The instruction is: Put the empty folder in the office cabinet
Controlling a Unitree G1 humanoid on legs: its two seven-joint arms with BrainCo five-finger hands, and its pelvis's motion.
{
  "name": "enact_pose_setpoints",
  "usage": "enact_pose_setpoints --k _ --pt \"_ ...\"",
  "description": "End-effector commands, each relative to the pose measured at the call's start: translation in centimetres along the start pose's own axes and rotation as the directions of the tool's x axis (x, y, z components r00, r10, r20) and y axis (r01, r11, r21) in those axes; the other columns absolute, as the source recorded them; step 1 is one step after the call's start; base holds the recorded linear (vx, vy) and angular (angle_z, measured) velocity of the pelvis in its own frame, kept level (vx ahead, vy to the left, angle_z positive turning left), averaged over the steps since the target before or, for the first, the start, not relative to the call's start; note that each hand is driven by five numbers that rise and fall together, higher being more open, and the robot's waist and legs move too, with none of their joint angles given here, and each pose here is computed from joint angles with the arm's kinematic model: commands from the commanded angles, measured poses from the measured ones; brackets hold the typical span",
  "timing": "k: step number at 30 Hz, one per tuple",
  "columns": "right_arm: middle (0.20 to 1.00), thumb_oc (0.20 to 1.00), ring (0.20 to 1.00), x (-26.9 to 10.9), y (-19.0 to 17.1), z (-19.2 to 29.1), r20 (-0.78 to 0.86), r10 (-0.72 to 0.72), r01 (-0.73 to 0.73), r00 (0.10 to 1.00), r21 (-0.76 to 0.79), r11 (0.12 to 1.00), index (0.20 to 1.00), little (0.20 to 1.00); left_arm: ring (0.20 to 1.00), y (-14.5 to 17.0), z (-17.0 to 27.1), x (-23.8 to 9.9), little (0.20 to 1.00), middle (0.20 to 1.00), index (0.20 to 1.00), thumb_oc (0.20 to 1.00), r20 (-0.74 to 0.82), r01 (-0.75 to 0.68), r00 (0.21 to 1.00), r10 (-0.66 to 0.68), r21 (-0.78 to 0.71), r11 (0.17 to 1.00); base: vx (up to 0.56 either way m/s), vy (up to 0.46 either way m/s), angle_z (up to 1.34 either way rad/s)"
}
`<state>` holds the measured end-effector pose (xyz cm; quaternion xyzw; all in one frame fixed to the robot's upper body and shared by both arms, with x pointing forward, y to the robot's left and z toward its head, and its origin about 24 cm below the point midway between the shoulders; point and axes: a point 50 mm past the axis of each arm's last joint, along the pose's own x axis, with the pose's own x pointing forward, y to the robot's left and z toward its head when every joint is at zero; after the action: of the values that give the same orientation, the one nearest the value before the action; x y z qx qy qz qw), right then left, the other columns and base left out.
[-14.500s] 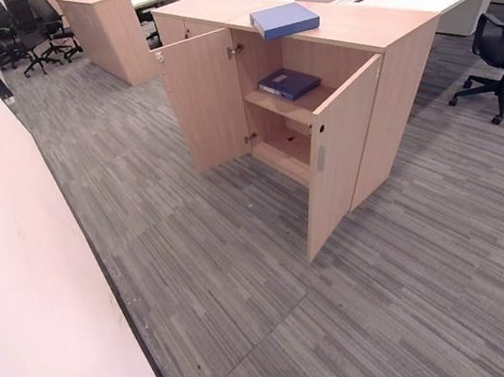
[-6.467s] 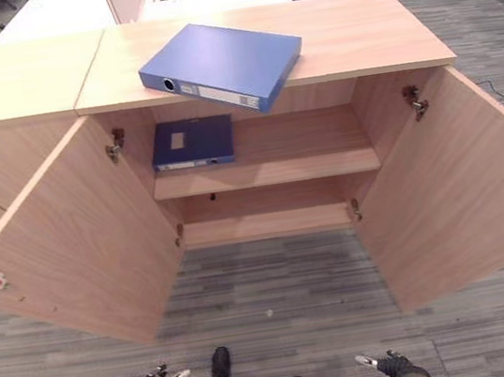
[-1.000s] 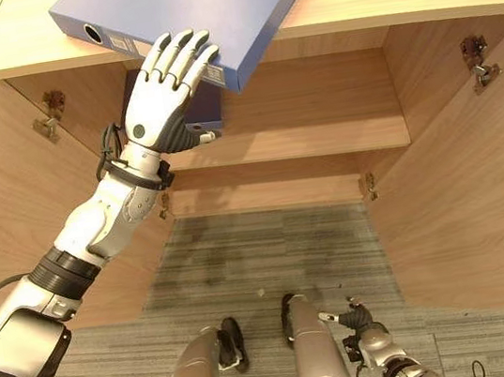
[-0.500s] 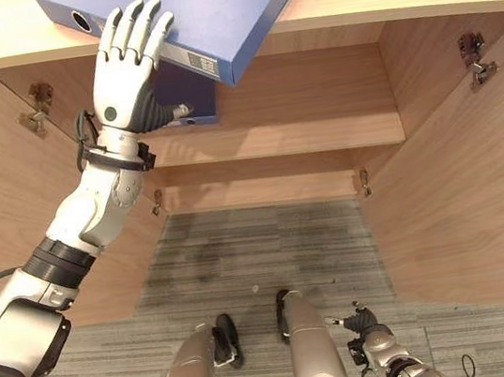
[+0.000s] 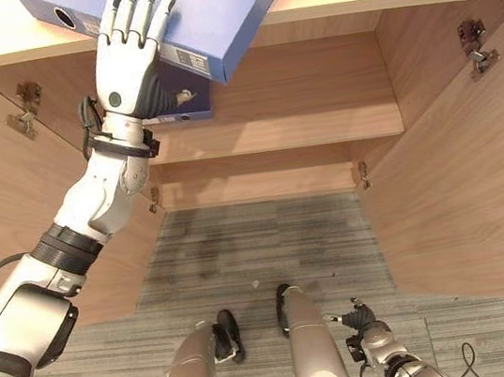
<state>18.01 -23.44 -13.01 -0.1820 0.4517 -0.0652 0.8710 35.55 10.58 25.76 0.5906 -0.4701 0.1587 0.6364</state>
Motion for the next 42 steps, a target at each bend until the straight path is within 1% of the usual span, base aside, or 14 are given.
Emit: enact_pose_setpoints --k 1,8,12,15,16,19,20,22,24,25,27,42 --pt "1.0 1.0 1.0 -0.1 -0.4 -0.7 -0.016 -0.019 0.019 1.0 -0.038 0.999 1.0 1.0 1.0 2.2 0.4 2.9 1.0 1.0 1.0 1.0 0.022 -0.131 0.991 0.13 0.035 0.991 0.0 0.0 0.0" --pt "1.0 1.0 1.0 0.0 -0.6 -0.6 -0.015 -0.027 0.026 1.0 -0.041 0.999 1.0 1.0 1.0 2.1 1.3 3.7 1.0 1.0 1.0 1.0 0.054 -0.124 0.991 0.122 0.041 0.991 0.0 0.0 0.0" --pt "1.0 1.0 1.0 0.0 -0.6 -0.6 -0.017 -0.028 0.027 0.999 -0.04 0.999 1.0 1.0 1.0 2.5 1.3 4.0 1.0 1.0 1.0 1.0 0.061 -0.144 0.988 0.141 0.054 0.988 0.0 0.0 0.0" --pt "1.0 1.0 1.0 0.0 -0.5 -0.6 -0.02 -0.03 0.029 0.999 -0.046 0.999 1.0 1.0 1.0 3.2 1.6 4.5 1.0 1.0 1.0 1.0 0.058 -0.202 0.978 0.199 0.048 0.978 0.0 0.0 0.0" --pt "1.0 1.0 1.0 0.0 -0.5 -0.6 -0.019 -0.03 0.029 0.999 -0.046 0.999 1.0 1.0 1.0 3.3 1.6 4.5 1.0 1.0 1.0 1.0 0.058 -0.203 0.978 0.2 0.048 0.978 0.0 0.0 0.0" --pt "1.0 1.0 1.0 0.0 -0.3 -0.6 -0.02 -0.029 0.028 0.999 -0.055 0.998 1.0 1.0 1.0 4.5 2.2 5.2 1.0 1.0 1.0 1.0 0.062 -0.284 0.957 0.282 0.029 0.958 0.02 -0.001 0.0" --pt "1.0 1.0 1.0 0.0 -0.4 -0.6 -0.02 -0.03 0.029 0.999 -0.056 0.998 1.0 1.0 1.0 4.5 2.2 5.2 1.0 1.0 1.0 1.0 0.062 -0.285 0.957 0.283 0.029 0.958 0.0 0.0 0.0" --pt "1.0 1.0 1.0 0.0 -0.3 -0.5 -0.019 -0.032 0.03 0.999 -0.066 0.997 1.0 1.0 1.0 5.5 2.9 5.7 1.0 1.0 1.0 1.0 0.086 -0.337 0.939 0.334 0.02 0.941 0.0 0.0 0.0" --pt "1.0 1.0 1.0 0.0 -0.3 -0.5 -0.018 -0.032 0.031 0.999 -0.066 0.997 1.0 1.0 1.0 5.5 2.9 5.8 1.0 1.0 1.0 1.0 0.086 -0.337 0.938 0.335 0.021 0.941 0.0 0.0 0.0" --pt "1.0 1.0 1.0 0.0 -0.3 -0.3 -0.017 -0.031 0.03 0.999 -0.073 0.997 1.0 1.0 1.0 6.0 3.4 6.1 1.0 1.0 1.0 1.0 0.106 -0.365 0.926 0.361 0.017 0.931 0.0 0.0 0.0" --pt "1.0 1.0 1.0 0.1 -0.2 0.0 -0.008 -0.026 0.025 1.0 -0.08 0.996 1.0 1.0 1.0 6.3 4.0 6.5 1.0 1.0 1.0 1.0 0.125 -0.377 0.919 0.373 0.014 0.926 0.0 0.0 0.0" --pt "1.0 1.0 1.0 0.1 -0.3 0.1 -0.008 -0.024 0.024 1.0 -0.083 0.996 1.0 1.0 1.0 5.2 4.6 6.8 1.0 1.0 1.0 1.0 0.158 -0.296 0.945 0.288 0.034 0.954 0.0 0.001 -0.01"
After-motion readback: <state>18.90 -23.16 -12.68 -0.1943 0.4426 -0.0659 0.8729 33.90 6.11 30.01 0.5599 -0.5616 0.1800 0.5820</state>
